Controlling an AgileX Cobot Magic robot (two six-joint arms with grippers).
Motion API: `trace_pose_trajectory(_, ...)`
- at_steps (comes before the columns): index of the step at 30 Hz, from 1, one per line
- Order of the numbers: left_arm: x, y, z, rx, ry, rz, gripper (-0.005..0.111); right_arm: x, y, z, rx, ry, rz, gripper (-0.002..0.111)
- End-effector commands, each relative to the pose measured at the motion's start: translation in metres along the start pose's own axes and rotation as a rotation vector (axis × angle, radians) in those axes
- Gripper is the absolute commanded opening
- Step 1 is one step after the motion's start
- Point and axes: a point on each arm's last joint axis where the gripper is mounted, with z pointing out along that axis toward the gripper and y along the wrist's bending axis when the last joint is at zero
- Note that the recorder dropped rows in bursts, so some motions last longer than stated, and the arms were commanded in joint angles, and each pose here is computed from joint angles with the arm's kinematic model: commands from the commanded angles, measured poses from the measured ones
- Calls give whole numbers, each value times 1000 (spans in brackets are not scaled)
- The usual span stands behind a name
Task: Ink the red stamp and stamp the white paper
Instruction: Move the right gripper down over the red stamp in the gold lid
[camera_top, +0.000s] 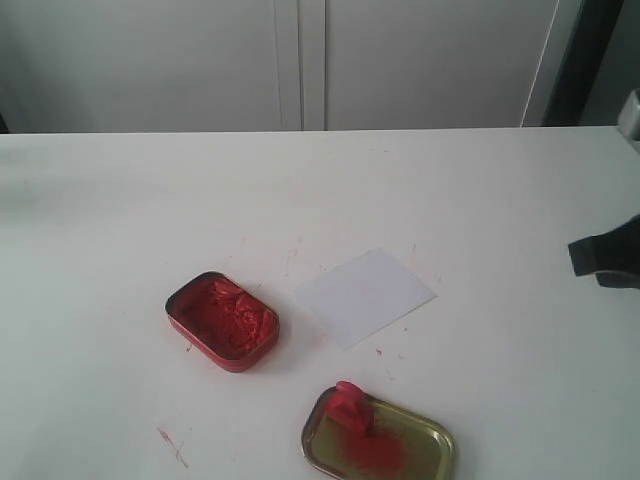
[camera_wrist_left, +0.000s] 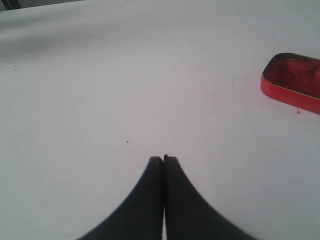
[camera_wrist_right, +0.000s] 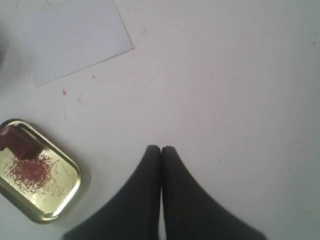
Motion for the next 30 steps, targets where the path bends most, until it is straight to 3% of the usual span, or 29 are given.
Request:
trace_pose_trajectory(1,1,0,0,0,-6,-5,0,-7,6,13,-35,62,-51,0)
trace_pose_trajectory(16,1,0,0,0,-6,-5,0,-33,54,51,-157,216,-236,0)
trace_pose_trajectory(30,1,0,0,0,-6,-5,0,-36,115,85,-254,350,-424,0)
